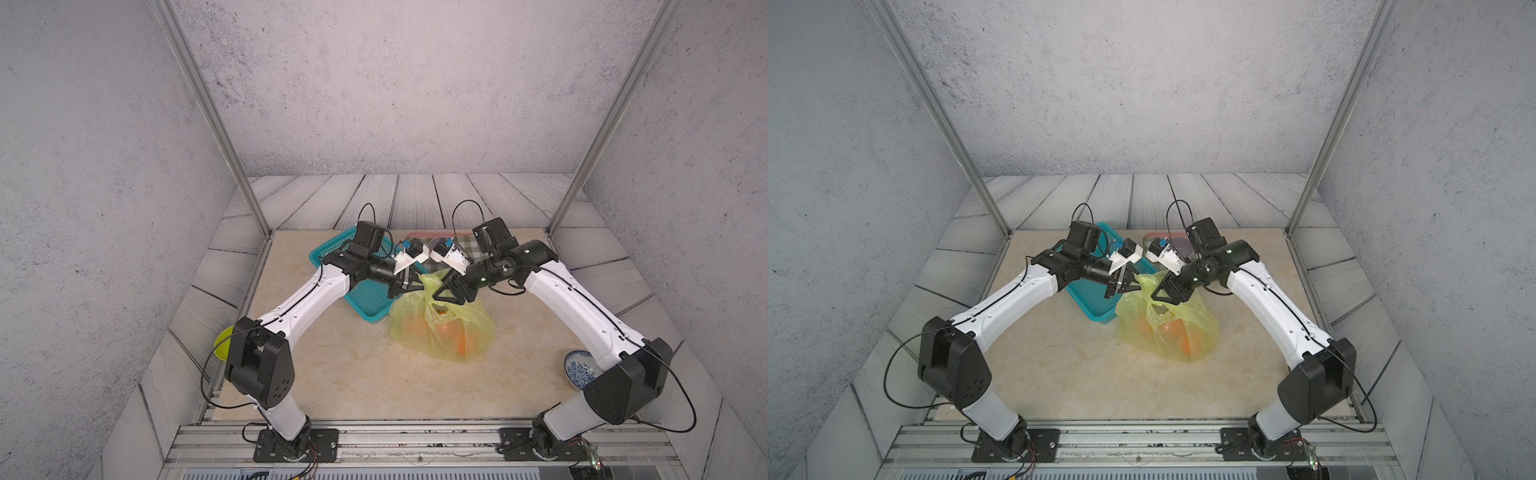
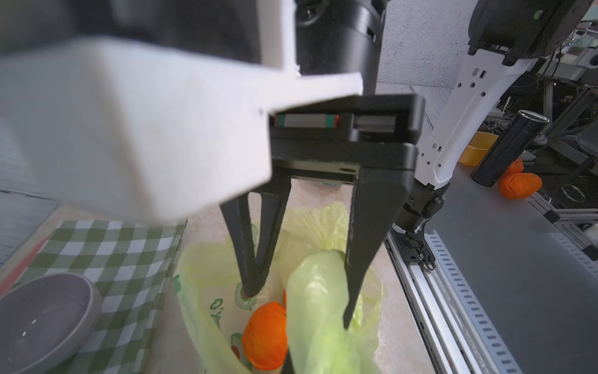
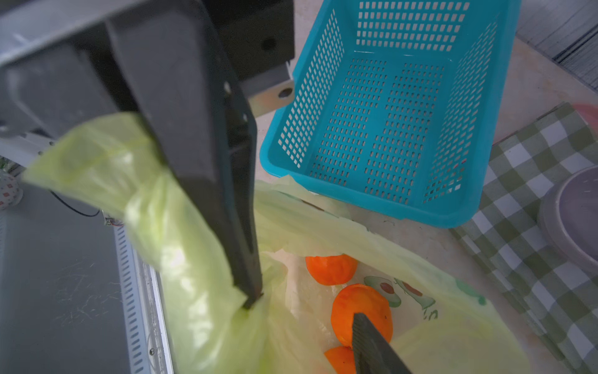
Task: Place the oranges into plastic bags & tie knots
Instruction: Tie the plastic bag at the center of the board.
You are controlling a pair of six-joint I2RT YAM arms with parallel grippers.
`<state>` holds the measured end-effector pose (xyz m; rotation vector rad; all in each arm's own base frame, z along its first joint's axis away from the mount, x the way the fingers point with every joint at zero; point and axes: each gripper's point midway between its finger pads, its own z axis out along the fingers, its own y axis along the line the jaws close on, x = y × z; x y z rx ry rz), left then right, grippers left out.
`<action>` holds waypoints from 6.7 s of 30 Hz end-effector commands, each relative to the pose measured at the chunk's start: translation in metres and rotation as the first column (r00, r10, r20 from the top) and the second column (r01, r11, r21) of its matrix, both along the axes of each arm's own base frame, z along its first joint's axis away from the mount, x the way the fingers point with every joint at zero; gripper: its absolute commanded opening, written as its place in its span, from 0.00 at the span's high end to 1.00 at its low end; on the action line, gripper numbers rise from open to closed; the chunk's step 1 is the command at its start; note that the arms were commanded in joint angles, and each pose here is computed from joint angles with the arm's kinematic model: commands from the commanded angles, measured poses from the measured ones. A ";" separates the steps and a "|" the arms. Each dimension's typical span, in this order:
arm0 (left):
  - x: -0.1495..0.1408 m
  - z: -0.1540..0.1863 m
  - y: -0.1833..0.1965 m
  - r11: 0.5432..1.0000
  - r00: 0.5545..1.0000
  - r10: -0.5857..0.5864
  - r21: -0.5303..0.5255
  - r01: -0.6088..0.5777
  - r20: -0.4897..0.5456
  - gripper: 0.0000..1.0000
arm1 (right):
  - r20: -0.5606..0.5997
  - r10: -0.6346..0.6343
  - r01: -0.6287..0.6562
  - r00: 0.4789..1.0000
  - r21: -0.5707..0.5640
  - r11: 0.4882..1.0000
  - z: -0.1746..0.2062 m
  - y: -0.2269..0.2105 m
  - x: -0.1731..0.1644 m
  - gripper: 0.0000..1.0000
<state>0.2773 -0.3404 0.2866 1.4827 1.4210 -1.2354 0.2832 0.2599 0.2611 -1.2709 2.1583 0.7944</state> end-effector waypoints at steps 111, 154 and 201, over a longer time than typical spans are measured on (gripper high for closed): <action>0.014 0.017 0.025 0.995 0.993 0.009 0.100 -0.021 0.121 0.51 | 0.315 0.024 -0.151 0.949 0.385 0.910 0.031 -0.009 0.024 1.00; 0.025 0.013 -0.019 0.979 0.975 -0.035 0.204 -0.011 0.221 1.00 | 0.318 0.024 -0.135 0.948 0.333 0.933 0.024 -0.009 0.027 0.95; 0.036 0.012 -0.016 0.940 0.957 0.289 0.185 -0.286 0.007 1.00 | 0.324 -0.264 0.256 0.909 0.066 0.964 0.039 -0.005 0.000 0.32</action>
